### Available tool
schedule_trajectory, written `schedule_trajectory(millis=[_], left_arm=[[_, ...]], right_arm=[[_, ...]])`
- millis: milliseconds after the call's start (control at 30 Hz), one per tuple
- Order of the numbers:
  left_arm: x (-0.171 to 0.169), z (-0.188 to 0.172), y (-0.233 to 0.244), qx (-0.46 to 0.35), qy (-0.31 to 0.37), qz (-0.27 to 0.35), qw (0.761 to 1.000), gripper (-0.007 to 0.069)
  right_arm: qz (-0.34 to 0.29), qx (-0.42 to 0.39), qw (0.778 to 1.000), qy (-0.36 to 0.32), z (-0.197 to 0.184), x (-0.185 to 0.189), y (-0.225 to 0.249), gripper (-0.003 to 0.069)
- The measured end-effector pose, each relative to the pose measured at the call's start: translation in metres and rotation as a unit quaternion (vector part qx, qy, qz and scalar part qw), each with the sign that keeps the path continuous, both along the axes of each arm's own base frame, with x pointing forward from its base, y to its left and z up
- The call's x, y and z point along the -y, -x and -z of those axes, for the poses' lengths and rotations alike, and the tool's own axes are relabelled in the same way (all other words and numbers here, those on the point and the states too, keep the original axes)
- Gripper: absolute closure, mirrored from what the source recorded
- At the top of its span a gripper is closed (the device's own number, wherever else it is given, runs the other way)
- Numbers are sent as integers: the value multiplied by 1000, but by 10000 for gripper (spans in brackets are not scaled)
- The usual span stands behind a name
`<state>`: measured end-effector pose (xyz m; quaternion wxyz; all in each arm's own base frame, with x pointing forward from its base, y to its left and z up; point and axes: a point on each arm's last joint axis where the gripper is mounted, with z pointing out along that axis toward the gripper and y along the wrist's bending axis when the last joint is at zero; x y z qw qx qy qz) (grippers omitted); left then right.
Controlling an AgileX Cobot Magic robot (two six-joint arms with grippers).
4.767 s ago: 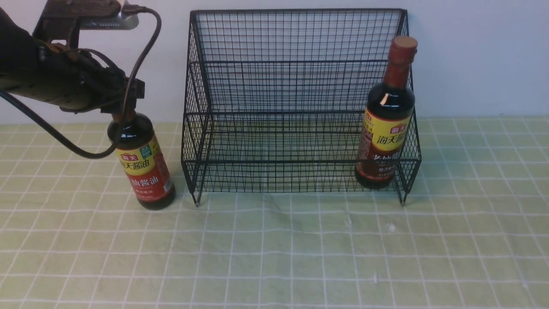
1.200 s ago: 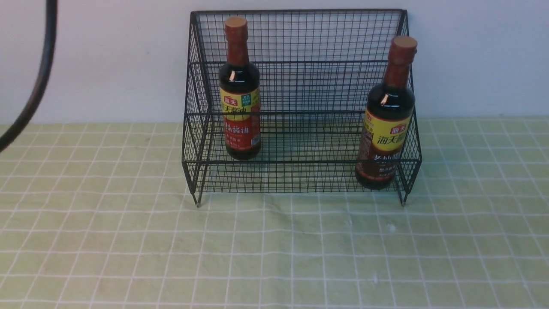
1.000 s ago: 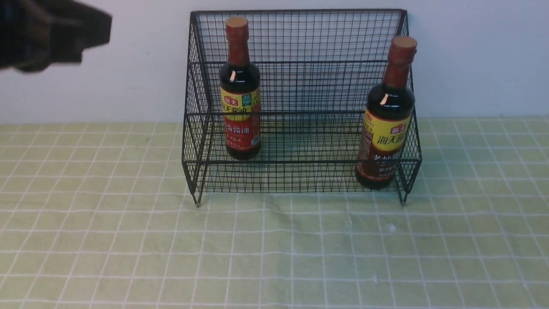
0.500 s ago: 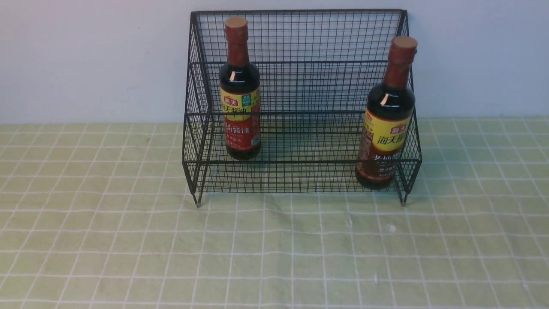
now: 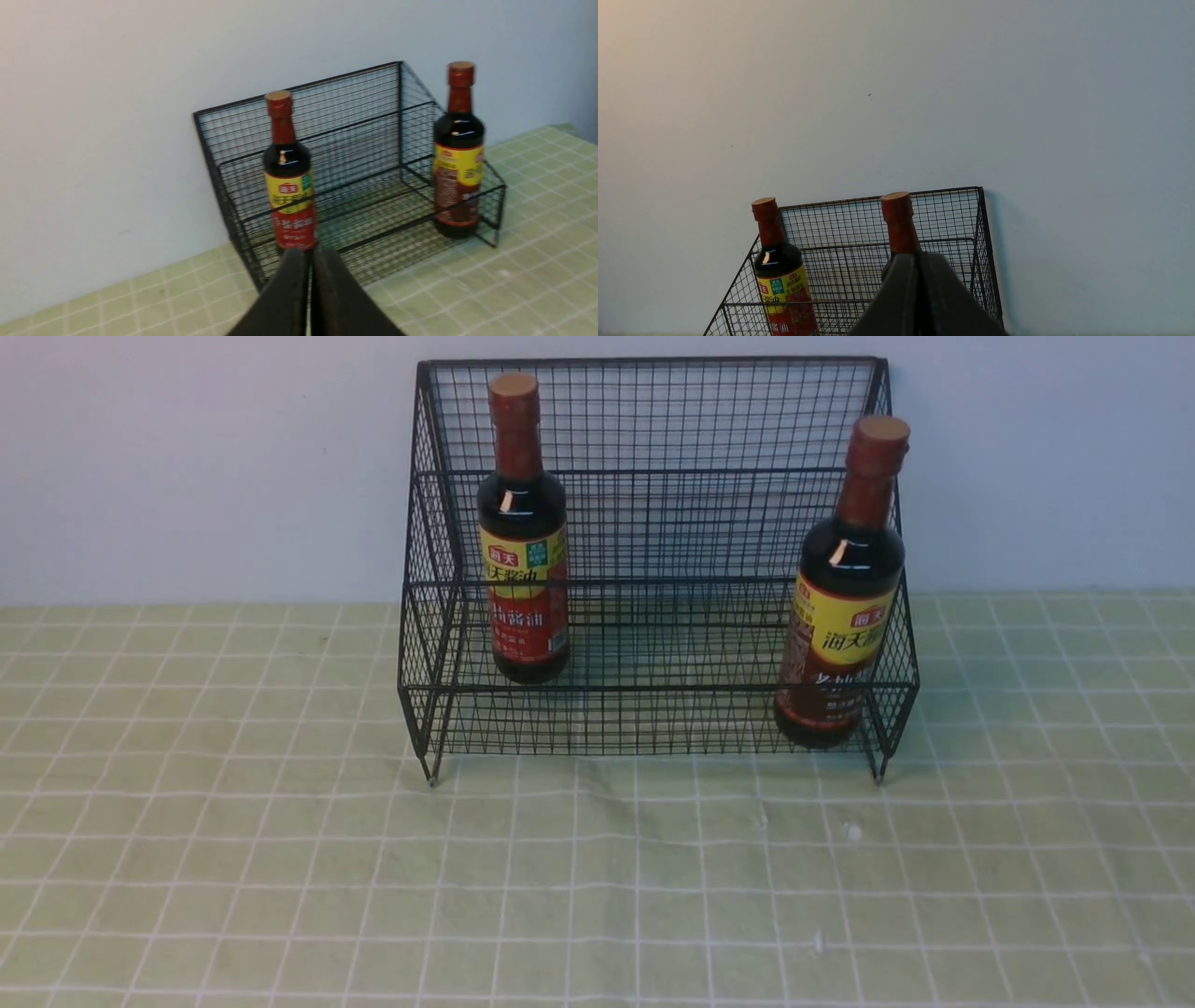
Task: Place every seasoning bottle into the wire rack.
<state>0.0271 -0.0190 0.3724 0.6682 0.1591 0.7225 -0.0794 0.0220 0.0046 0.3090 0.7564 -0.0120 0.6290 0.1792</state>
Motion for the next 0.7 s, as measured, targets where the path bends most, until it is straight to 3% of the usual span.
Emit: schedule_trajectory(millis=[33, 133, 267, 433, 533, 700], left_arm=[[-1, 1, 0, 5, -1, -6, 1000, 632], [-9, 47, -3, 23, 4, -73, 997, 632], [-14, 106, -9, 13, 16, -115, 993, 632], [-15, 174, -23, -65, -20, -132, 989, 632], [-16, 198, -25, -100, -30, -133, 986, 632], [-16, 201, -25, -103, -30, -133, 985, 632]], right_arm=[[0, 0, 1000, 0, 0, 0, 0, 672], [0, 0, 1000, 0, 0, 0, 0, 672], [0, 0, 1000, 0, 0, 0, 0, 672], [0, -1, 1000, 0, 0, 0, 0, 672], [0, 0, 1000, 0, 0, 0, 0, 672], [0, -1, 1000, 0, 0, 0, 0, 672]])
